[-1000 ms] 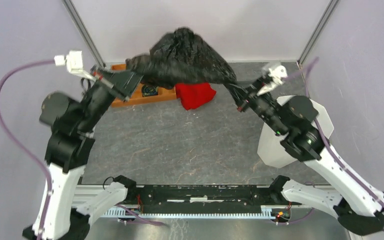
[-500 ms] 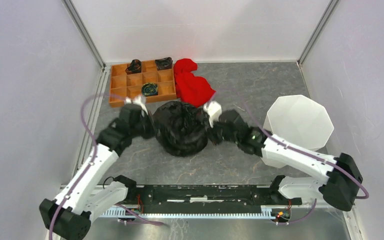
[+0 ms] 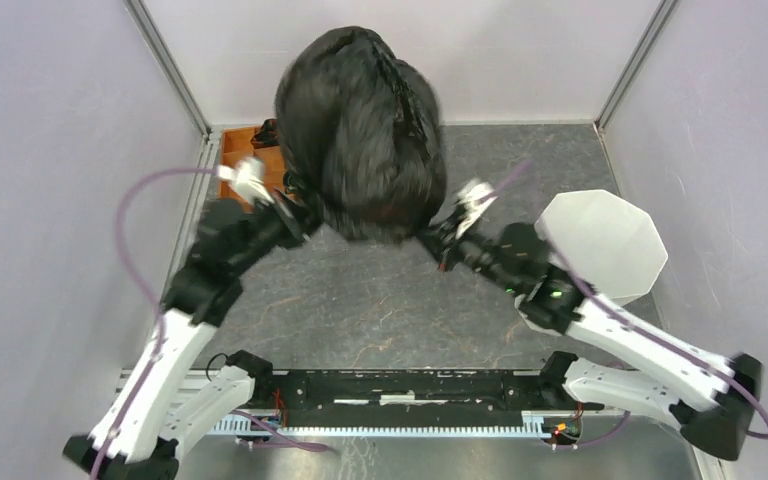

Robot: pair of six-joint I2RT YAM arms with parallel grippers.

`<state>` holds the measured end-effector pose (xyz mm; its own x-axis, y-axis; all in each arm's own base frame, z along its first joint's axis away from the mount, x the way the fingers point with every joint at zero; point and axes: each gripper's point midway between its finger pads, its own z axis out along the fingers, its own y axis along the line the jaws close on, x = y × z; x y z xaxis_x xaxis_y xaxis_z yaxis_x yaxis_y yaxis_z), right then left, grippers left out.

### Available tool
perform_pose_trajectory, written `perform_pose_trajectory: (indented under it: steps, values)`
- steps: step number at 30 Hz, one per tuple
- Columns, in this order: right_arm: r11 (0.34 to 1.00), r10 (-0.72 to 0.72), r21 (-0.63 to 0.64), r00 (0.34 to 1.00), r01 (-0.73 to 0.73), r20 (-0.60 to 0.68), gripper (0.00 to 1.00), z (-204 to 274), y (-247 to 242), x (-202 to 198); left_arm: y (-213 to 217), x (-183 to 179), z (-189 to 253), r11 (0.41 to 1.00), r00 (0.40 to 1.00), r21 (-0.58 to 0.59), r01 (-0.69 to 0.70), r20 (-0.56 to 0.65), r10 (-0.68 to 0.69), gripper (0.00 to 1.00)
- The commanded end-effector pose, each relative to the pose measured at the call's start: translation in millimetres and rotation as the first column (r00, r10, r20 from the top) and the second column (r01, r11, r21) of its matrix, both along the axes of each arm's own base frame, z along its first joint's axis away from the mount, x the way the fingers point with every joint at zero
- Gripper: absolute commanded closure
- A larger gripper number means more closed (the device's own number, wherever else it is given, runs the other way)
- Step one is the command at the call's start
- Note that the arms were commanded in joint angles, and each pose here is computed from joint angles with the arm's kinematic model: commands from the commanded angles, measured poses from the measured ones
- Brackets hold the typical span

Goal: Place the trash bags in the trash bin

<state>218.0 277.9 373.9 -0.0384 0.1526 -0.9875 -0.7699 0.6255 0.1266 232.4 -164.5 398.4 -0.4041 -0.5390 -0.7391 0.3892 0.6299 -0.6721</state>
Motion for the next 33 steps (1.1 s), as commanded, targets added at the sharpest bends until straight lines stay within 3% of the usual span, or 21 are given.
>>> perform_pose_trajectory:
  steps: [1, 3, 5, 11, 15, 18, 23, 25, 28, 31, 33]
  values:
    - [0.972, 0.053, -0.194, 0.924, -0.135, -0.378, 1.00, -181.1, 15.8, -21.7, -11.3, -11.6, -196.0, 0.994, 0.865, 0.086, 0.072, -0.502, -0.019, 0.98]
    - [0.969, 0.113, -0.150, 0.894, -0.195, -0.434, 1.00, -202.6, 19.4, -37.1, -12.0, -23.5, -210.9, 0.995, 0.854, 0.056, 0.085, -0.519, -0.044, 0.98]
    - [0.967, 0.120, -0.153, 0.897, -0.203, -0.426, 0.99, -197.8, 21.9, -35.9, -11.0, -20.4, -195.3, 0.996, 0.879, 0.053, 0.076, -0.475, -0.041, 0.98]
    - [0.941, 0.105, -0.284, 0.959, -0.182, -0.265, 1.00, -116.6, 33.3, -7.1, -21.0, 22.5, -68.9, 0.988, 0.967, 0.124, 0.097, -0.248, -0.064, 0.98]
    - [0.943, 0.125, -0.277, 0.966, -0.187, -0.228, 1.00, -78.4, 29.5, -11.0, -18.9, 26.5, 3.9, 0.984, 0.994, 0.153, 0.089, -0.078, -0.078, 0.98]
    - [0.956, 0.111, -0.238, 0.962, -0.172, -0.250, 1.00, -91.0, 19.4, -18.9, -8.1, 26.3, -11.0, 0.982, 0.995, 0.184, 0.039, -0.095, -0.022, 0.98]
    - [0.929, 0.044, -0.318, 0.910, -0.189, -0.412, 0.99, -199.5, -6.7, -40.8, 15.7, 11.0, -147.4, 0.938, 0.910, 0.344, 0.042, -0.400, 0.106, 0.98]
    - [0.912, 0.074, -0.330, 0.890, -0.243, -0.450, 0.99, -216.9, -11.2, -54.5, 26.4, -4.5, -165.7, 0.920, 0.898, 0.387, 0.055, -0.422, 0.123, 0.98]
    - [0.925, 0.122, -0.305, 0.936, -0.228, -0.329, 0.99, -178.7, -11.8, -51.3, 24.7, -18.0, -134.1, 0.927, 0.945, 0.367, 0.081, -0.324, 0.046, 0.98]
    - [0.951, -0.032, -0.310, 0.991, -0.011, -0.133, 0.99, -119.1, -30.1, -16.5, 1.2, -22.0, -71.4, 0.938, 0.972, 0.298, 0.176, -0.201, -0.119, 0.98]
    - [0.960, -0.058, -0.276, 0.997, 0.040, -0.059, 0.99, -91.9, -30.2, -6.5, -6.3, -13.5, -32.3, 0.953, 0.982, 0.254, 0.165, -0.127, -0.136, 0.98]
